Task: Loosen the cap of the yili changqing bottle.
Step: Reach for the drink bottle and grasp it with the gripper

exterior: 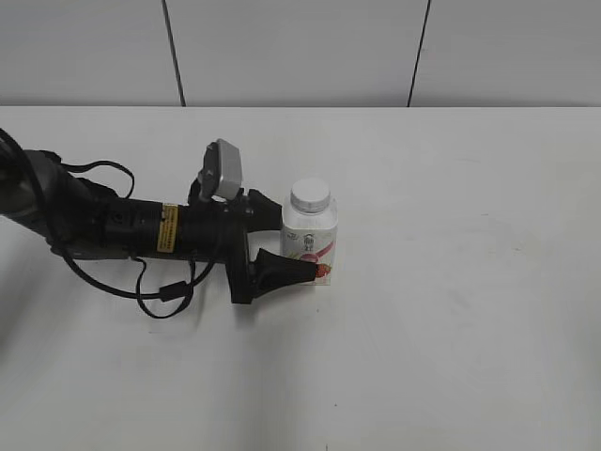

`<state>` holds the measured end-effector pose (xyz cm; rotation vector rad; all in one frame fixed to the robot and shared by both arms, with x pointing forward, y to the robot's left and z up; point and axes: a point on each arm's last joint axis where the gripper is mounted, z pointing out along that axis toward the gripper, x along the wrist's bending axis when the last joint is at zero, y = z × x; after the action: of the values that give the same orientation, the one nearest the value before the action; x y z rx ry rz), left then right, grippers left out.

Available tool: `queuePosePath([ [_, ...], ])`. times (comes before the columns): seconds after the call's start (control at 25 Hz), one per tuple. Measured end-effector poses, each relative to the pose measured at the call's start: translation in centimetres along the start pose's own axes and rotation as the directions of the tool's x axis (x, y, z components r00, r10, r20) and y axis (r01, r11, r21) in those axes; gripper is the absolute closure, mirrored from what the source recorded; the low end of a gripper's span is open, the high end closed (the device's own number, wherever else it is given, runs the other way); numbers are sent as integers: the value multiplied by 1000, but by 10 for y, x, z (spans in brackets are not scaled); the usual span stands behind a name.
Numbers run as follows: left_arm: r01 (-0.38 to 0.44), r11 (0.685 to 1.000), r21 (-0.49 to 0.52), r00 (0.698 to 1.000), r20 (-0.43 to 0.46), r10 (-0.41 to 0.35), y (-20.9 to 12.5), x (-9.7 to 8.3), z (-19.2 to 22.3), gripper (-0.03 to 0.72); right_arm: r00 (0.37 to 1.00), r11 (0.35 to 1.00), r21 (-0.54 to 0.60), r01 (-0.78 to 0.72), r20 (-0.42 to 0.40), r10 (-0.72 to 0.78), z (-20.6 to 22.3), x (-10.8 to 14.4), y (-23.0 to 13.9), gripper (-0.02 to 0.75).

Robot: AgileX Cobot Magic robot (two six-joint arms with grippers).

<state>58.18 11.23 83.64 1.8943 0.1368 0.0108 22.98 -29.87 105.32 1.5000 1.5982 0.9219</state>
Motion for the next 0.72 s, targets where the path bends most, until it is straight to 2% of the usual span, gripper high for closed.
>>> queuePosePath([
  [0.16, -5, 1000, 24, 1000, -5, 5, 0, -1, 5, 137, 1000, 1000, 0, 0, 0, 0, 0, 0, 0, 209],
  [0.4, 2, 1000, 26, 1000, -20, -1, -1, 0, 5, 272, 1000, 1000, -1, 0, 0, 0, 0, 0, 0, 209],
  [0.6, 2, 1000, 26, 1000, -20, -1, -1, 0, 5, 274, 1000, 999, -32, 0, 2, 0, -2, -1, 17, 209],
  [0.72, 2, 1000, 26, 1000, -20, -1, -1, 0, 5, 274, 1000, 1000, 14, -3, -6, 3, 5, -1, 40, 209],
])
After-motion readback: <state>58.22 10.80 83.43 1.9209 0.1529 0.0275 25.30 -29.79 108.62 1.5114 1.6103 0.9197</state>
